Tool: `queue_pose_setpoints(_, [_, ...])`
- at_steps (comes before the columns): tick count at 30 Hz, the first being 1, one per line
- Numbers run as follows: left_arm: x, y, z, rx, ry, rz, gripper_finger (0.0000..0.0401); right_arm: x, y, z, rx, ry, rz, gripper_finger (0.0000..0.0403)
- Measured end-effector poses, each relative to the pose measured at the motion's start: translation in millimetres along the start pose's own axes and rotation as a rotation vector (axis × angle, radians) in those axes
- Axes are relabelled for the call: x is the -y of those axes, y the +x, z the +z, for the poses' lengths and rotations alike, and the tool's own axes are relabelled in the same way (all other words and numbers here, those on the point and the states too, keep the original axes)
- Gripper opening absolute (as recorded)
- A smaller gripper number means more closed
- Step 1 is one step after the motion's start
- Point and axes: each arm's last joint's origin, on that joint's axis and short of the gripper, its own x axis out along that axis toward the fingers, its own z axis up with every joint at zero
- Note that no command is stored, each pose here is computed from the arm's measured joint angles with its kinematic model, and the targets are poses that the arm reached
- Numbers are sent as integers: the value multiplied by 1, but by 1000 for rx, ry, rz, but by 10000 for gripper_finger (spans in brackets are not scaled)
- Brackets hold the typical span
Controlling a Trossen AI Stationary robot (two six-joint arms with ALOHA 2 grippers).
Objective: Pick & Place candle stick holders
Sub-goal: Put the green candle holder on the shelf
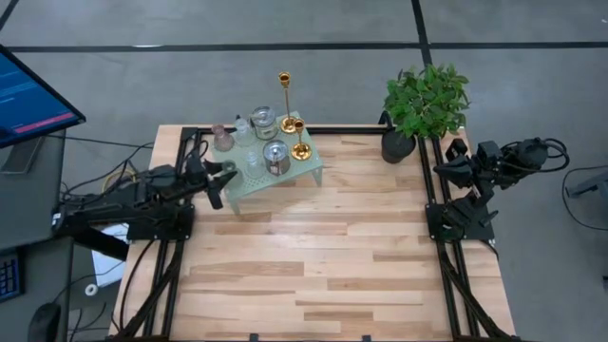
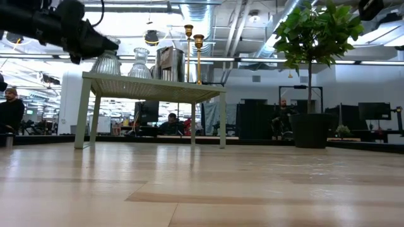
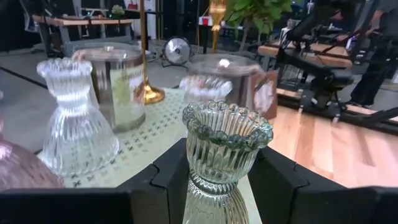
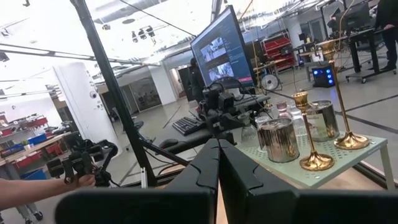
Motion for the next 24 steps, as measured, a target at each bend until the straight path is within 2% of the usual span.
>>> queue_pose_setpoints(4, [-2,4,-8,23,-8,12,139,0,0,0,1,17,0,0])
queue_pose_setpoints(14, [-6,5,-8,23,-18,15,140,0,0,0,1,27,0,0])
queue_pose_setpoints(24, [-7,9,-11,-9,-48,43,173,0,0,0,1,27,0,0])
